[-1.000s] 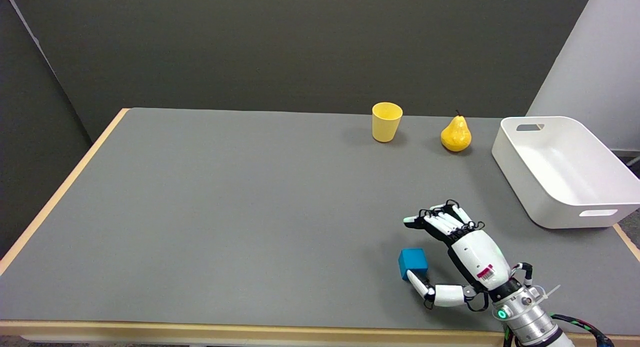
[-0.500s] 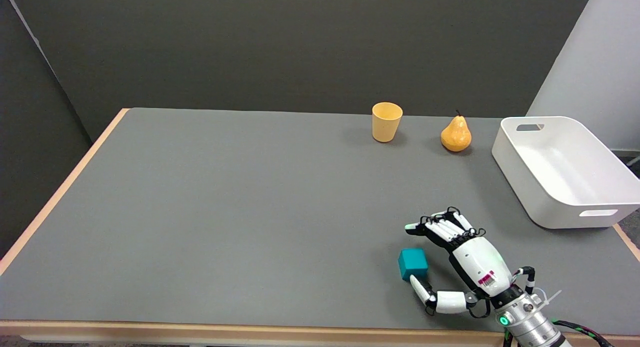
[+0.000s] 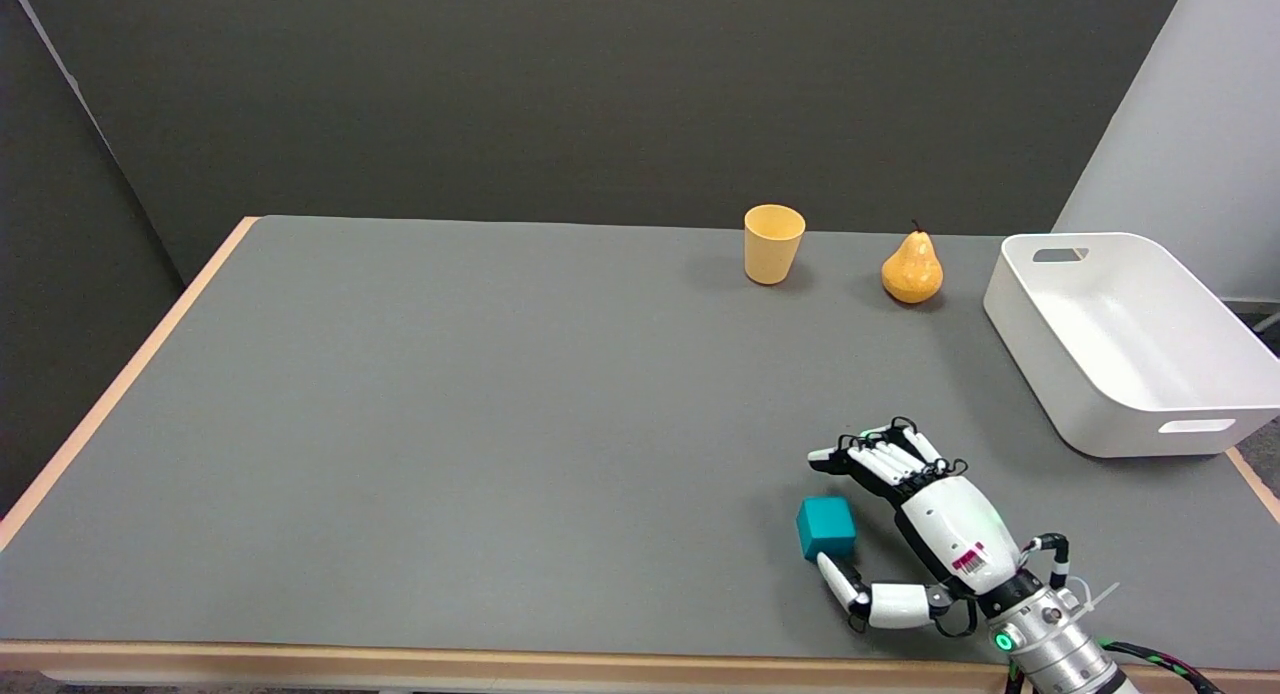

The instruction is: Pick up the cube.

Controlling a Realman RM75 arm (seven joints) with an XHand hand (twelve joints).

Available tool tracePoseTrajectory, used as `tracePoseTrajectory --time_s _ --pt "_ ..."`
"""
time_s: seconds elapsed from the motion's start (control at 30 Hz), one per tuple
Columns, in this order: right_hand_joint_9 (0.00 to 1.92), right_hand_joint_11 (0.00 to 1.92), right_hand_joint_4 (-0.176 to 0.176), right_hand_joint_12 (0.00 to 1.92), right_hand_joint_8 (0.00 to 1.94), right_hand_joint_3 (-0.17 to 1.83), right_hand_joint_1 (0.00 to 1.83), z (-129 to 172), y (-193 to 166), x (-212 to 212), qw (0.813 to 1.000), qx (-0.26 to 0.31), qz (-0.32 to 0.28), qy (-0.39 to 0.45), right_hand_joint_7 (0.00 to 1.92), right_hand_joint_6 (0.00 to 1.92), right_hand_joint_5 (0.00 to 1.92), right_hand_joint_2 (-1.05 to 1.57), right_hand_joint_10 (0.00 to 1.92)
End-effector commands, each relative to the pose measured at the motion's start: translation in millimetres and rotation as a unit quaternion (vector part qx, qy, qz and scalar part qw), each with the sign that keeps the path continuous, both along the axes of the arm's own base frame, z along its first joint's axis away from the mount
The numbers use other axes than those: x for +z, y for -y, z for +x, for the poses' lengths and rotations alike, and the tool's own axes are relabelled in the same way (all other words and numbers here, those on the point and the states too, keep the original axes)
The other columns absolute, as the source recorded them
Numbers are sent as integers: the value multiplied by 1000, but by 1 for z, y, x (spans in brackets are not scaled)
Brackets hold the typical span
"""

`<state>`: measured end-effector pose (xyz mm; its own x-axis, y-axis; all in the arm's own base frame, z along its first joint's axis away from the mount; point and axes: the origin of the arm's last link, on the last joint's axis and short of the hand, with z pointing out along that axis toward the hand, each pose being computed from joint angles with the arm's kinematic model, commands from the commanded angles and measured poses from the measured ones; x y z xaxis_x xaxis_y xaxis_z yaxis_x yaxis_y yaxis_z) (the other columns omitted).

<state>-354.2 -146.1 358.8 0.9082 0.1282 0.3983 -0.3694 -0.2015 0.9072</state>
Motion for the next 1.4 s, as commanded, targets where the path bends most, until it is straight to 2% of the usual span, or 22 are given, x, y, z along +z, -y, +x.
tracePoseTrajectory --time_s 0.03,0.13,0.2,0.33,0.37,0.4,0.43,0.5,0.63,0.7,0.77,0.83,0.93,1.4 --pt "367 -1 21 1037 697 895 762 -1 6 -2 1000 -2 3 0 577 641 358 657 963" --pt "445 -1 11 1052 884 959 799 -1 6 -3 1000 -1 2 0 670 723 386 687 991" --pt "474 -1 13 1078 965 924 873 -1 6 -3 1000 -1 2 0 685 747 393 689 1049" --pt "535 -1 10 1095 1165 925 896 0 7 -3 1000 3 3 0 695 801 406 709 1121" --pt "549 -1 2 1097 1258 786 1016 0 7 -3 1000 3 3 1 711 821 408 799 1145" --pt "567 -1 -11 1100 1392 556 1215 0 7 -3 1000 4 3 1 736 848 411 946 1177" --pt "579 -1 -17 1101 1464 444 1316 1 7 -3 1000 5 3 1 748 867 413 1019 1198" --pt "589 1 -15 1102 1488 484 1315 1 7 -4 1000 7 6 1 743 896 416 1005 1224" --pt "571 18 -3 1121 1643 722 1312 3 9 -6 1000 14 11 0 714 1051 408 928 1396" --pt "569 20 -3 1121 1657 737 1311 5 10 -7 1000 19 11 2 710 1061 405 925 1419" --pt "577 102 -13 957 1770 525 1465 7 11 -7 1000 25 11 3 691 994 438 1022 1579" --pt "577 108 -18 959 1781 539 1465 9 12 -7 999 33 11 4 688 1001 442 1018 1585" --pt "586 60 -12 1110 1788 542 1463 12 14 -7 999 42 11 5 686 1120 392 1015 1584" --pt "639 108 -18 1186 1788 647 1474 37 26 -1 993 115 1 15 693 1166 446 950 1579"
